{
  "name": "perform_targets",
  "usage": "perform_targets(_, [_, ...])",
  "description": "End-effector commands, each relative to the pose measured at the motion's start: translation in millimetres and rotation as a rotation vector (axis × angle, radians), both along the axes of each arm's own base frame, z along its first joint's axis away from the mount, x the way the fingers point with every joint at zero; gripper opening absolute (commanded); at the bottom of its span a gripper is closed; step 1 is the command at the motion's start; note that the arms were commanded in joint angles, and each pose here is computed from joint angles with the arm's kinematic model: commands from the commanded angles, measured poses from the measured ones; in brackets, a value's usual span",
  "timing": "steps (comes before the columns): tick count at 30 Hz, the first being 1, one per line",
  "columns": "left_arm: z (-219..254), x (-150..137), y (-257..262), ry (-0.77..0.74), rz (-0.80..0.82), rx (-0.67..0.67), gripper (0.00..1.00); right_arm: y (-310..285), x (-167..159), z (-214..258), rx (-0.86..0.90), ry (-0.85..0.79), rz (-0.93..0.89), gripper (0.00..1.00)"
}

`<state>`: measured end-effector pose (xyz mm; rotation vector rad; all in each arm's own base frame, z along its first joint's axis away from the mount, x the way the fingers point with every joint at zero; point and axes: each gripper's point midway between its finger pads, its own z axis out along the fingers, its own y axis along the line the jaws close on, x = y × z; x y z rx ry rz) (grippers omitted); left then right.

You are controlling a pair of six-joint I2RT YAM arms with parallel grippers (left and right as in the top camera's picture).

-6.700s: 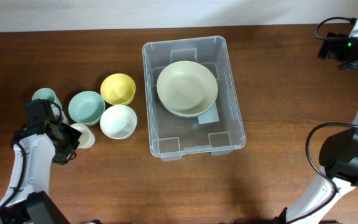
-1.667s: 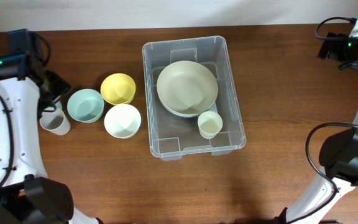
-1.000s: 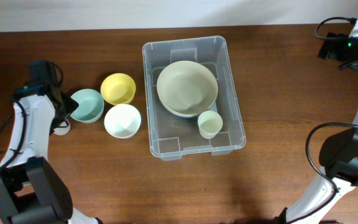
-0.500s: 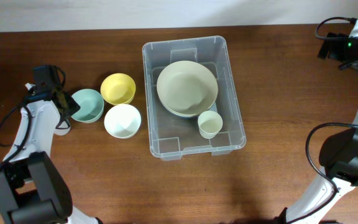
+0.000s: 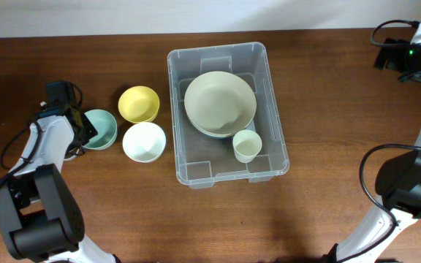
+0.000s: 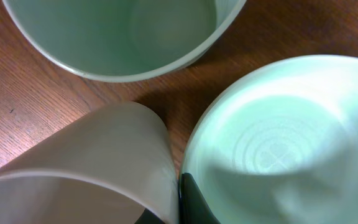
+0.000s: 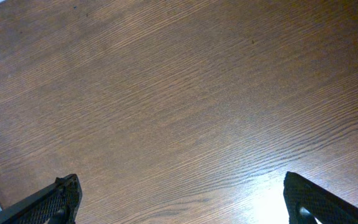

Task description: Pack container

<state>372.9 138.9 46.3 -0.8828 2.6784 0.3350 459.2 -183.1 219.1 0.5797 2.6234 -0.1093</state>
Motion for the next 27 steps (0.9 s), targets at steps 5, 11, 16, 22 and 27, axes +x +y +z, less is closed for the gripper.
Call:
perform_targets(5, [62.0, 11.5, 4.0, -0.136, -0.005, 0.038, 0.01, 0.1, 0.2, 11.8, -0.005, -0.029, -0.006, 0.99])
perform_targets(11, [136.3, 16.2, 5.2, -0.312, -0.005, 0.083, 0.01, 0.1, 0.2, 11.8, -0.006, -0.029, -0.007, 0.99])
perform_targets(16, [171.6, 17.0, -25.6, -0.435, -0.088, -0.017, 0.01, 0.1, 0.2, 11.8, -0.005, -0.029, -0.006, 0.99])
perform_targets(22, [202.0, 27.0, -103.6, -0.553, -0.307, -0.197, 0.01, 0.1, 0.2, 11.8, -0.006, -0.029, -0.007, 0.99])
perform_targets(27, [251.3, 42.8, -211.1, -0.764, -0.789, -0.409, 0.0, 0.1, 0.2, 11.8, -0.005, -0.029, -0.006, 0.99])
